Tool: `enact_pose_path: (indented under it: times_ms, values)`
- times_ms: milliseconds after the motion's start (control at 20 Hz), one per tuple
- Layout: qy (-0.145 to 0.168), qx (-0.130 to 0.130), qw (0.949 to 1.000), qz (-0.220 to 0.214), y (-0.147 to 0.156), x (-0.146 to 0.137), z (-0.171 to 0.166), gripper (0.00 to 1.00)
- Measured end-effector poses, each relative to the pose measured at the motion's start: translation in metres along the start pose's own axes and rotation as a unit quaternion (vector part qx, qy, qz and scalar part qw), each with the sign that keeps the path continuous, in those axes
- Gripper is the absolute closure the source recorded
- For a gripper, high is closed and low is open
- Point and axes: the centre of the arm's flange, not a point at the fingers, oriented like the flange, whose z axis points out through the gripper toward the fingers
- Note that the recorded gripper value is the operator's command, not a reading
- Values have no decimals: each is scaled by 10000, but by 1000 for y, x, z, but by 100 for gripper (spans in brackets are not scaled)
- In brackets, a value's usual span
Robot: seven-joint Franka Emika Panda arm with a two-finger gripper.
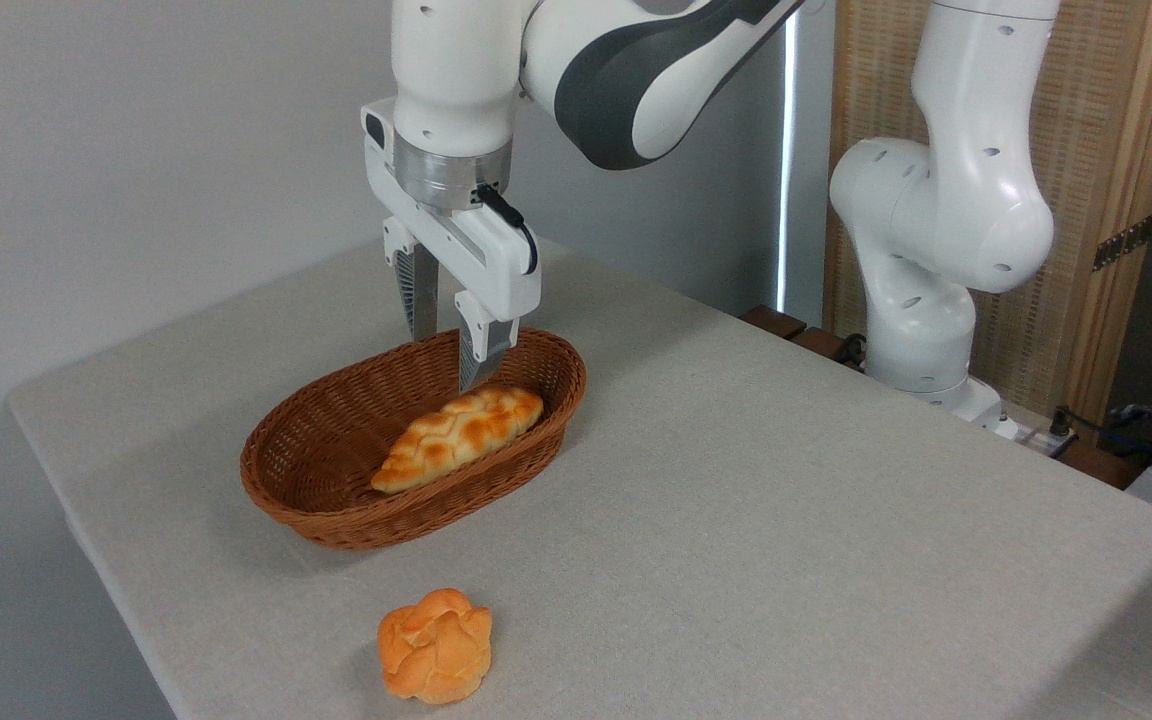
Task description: Put bread into the basket
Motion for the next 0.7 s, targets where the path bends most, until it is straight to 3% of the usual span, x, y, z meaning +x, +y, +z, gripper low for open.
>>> enact_pose_path:
  times_ms: [350, 700]
  values:
    - [52, 26, 10000, -21, -1, -2, -6, 0]
    - [181, 116, 9997, -103, -10, -20, -50, 0]
